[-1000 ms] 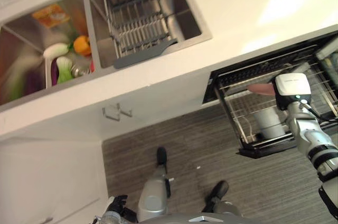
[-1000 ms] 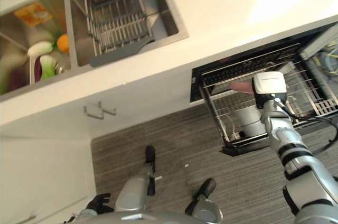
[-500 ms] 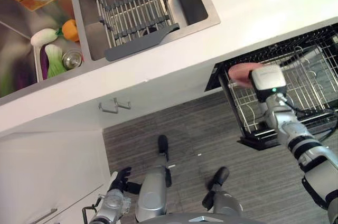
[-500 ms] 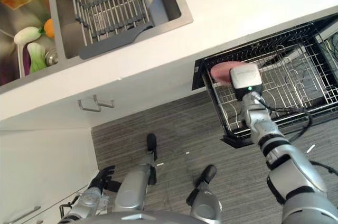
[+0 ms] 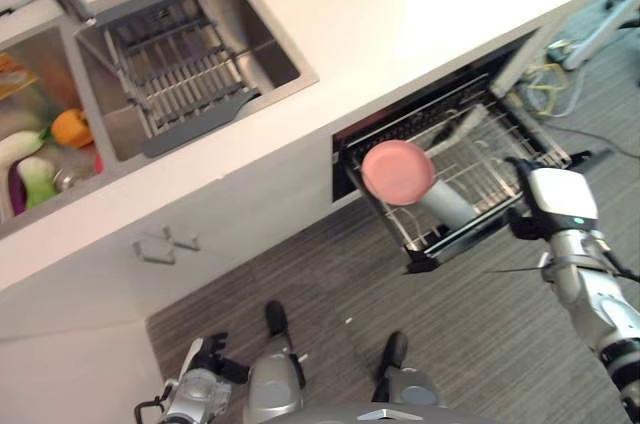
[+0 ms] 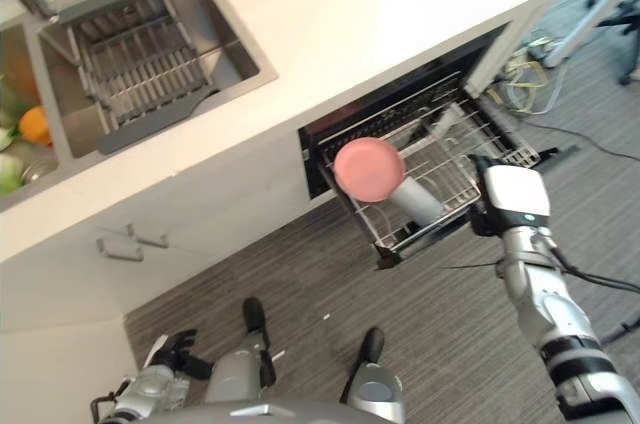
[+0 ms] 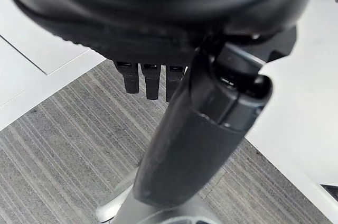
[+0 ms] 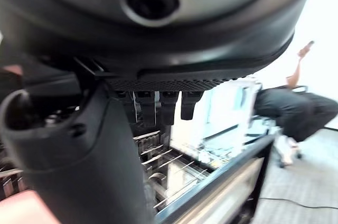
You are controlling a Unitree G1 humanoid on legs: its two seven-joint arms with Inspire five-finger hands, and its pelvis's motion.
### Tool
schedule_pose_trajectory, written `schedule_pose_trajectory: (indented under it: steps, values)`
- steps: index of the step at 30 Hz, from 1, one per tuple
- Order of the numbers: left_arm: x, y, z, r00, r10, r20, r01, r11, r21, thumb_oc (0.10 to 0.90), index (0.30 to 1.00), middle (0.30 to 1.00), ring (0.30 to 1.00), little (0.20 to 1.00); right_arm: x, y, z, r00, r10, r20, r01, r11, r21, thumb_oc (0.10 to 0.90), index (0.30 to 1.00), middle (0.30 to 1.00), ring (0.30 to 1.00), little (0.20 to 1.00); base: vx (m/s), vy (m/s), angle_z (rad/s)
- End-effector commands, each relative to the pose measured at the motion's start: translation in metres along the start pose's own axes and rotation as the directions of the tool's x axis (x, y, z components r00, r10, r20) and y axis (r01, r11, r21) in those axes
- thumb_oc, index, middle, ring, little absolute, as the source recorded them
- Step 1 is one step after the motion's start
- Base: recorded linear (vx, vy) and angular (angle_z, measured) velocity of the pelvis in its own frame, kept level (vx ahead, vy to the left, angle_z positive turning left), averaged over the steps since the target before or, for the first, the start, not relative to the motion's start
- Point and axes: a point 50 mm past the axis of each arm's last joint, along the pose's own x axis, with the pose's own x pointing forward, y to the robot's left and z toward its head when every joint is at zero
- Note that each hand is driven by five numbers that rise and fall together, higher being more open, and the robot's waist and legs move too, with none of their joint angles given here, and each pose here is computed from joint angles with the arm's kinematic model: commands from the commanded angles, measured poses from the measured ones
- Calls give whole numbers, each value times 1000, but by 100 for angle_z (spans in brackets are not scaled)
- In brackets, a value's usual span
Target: Place the dishes in the dishwasher.
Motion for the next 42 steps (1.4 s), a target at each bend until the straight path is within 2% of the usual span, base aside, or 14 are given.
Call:
schedule_pose_trajectory:
  steps: [1, 3, 4, 6, 11, 18, 21, 24, 26, 28, 29, 32, 37, 42]
  values:
    - [-2, -6, -17, 997, 9, -77, -7, 1000, 21, 800, 900, 900, 900, 900, -2, -41, -46, 928, -287, -239, 300, 954, 21, 595, 592, 592, 592, 592, 68, -14, -35]
    - [-3, -7, -19, 997, 7, -83, -5, 1000, 21, 800, 900, 900, 900, 900, -17, -35, -64, 896, -282, -343, 311, 950, 30, 482, 422, 422, 422, 422, 48, -12, -28]
    - [-5, -12, -23, 996, -18, -91, 21, 999, 37, 800, 900, 900, 900, 900, -51, -11, -97, 811, -205, -547, 274, 960, 46, 400, 300, 300, 300, 300, 63, -26, -20]
    - [-7, -18, -26, 994, -48, -97, 53, 998, 44, 800, 900, 900, 900, 900, -83, 13, -120, 700, -106, -707, 235, 968, 87, 400, 300, 300, 300, 300, 58, -23, -6]
    - [-8, -20, -29, 993, -59, -106, 65, 997, 49, 800, 900, 900, 900, 900, -88, 37, -112, 692, 10, -722, 168, 970, 174, 400, 300, 300, 300, 300, 3, -6, -3]
    - [-8, -17, -28, 995, -36, -98, 41, 998, 44, 800, 900, 900, 900, 900, -30, 54, -47, 845, 90, -527, 120, 928, 352, 400, 300, 300, 300, 300, -50, 20, 7]
    - [-5, -15, -17, 997, -10, -72, 10, 1000, 4, 800, 900, 900, 900, 900, -5, 74, -3, 842, 203, -500, 160, 791, 590, 400, 300, 300, 300, 300, -176, 16, 19]
    - [-4, -13, -16, 997, 4, -76, -7, 999, -35, 800, 900, 900, 900, 900, 13, 80, 26, 862, 268, -430, 104, 737, 668, 400, 300, 300, 300, 300, -110, 9, 39]
    - [-6, -13, -23, 997, -2, -80, -2, 999, -46, 800, 900, 900, 900, 900, 36, 68, 38, 892, 249, -377, 67, 753, 655, 400, 300, 300, 300, 300, 44, 7, 46]
    - [-6, -13, -23, 997, -2, -80, -2, 999, -47, 800, 900, 900, 900, 900, 36, 68, 38, 893, 249, -376, 67, 753, 655, 400, 300, 300, 300, 300, 37, 11, 27]
    - [-7, -12, -25, 997, -23, -73, 16, 996, -93, 800, 900, 900, 900, 900, 66, 37, 44, 922, 162, -352, 133, 722, 679, 400, 300, 300, 300, 300, 61, 21, 24]
    - [-7, -12, -23, 997, -43, -67, 34, 990, -140, 800, 900, 900, 900, 900, 94, -2, 45, 940, 52, -336, 198, 720, 665, 400, 300, 300, 300, 300, -12, 20, 31]
    - [-6, -7, -24, 996, -27, -81, 10, 978, -207, 800, 900, 900, 900, 900, 110, -34, 44, 951, -48, -305, 235, 753, 614, 400, 300, 300, 300, 300, 21, -17, 28]
    - [-2, 8, -26, 995, 14, -103, -36, 976, -213, 800, 900, 900, 900, 900, 133, -93, 36, 939, -201, -281, 319, 813, 487, 400, 300, 300, 300, 300, 19, -31, 27]
